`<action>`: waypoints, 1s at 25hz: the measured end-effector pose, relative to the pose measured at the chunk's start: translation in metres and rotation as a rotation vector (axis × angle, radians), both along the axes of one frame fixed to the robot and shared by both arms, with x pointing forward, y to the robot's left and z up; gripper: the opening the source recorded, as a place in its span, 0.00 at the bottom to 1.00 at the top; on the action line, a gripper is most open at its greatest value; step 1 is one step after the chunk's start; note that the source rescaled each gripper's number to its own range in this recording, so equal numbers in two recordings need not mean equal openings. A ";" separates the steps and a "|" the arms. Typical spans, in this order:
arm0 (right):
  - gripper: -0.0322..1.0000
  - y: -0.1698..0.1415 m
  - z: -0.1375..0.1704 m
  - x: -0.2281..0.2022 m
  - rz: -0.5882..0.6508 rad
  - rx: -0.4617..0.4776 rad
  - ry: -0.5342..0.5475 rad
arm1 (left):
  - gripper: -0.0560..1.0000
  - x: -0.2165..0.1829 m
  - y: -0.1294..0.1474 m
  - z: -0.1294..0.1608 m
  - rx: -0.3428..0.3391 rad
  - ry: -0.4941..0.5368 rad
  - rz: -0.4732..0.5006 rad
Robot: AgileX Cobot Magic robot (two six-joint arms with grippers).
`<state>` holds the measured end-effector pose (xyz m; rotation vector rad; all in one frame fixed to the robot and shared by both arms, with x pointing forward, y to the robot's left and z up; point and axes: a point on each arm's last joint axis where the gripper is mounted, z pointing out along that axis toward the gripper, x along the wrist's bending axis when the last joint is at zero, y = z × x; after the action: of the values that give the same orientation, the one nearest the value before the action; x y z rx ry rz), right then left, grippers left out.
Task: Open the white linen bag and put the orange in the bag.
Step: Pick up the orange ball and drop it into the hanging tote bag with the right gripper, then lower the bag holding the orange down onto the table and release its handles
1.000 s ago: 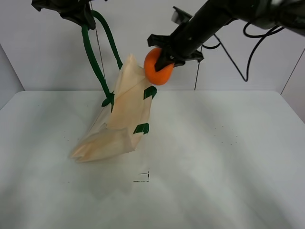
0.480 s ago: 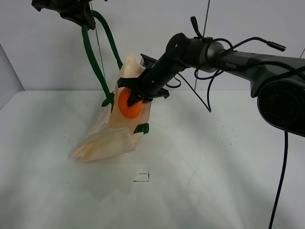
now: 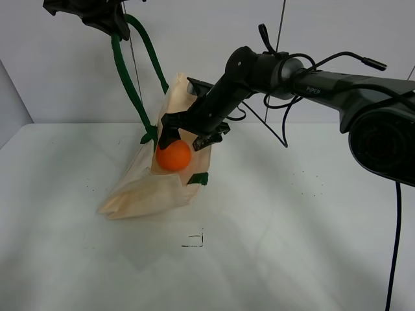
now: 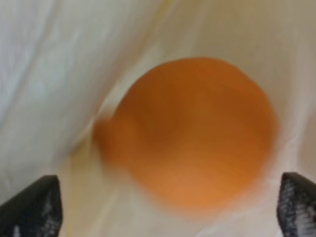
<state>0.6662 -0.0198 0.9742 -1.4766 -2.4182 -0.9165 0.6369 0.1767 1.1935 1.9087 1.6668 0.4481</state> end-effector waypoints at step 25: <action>1.00 -0.225 0.015 0.055 -0.418 -0.505 0.024 | 0.05 0.000 0.000 0.000 -0.001 0.000 0.000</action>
<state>0.7214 -0.2449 0.9892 -2.2077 -2.4822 -0.3384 0.6369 0.1766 1.1935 1.9085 1.6665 0.4469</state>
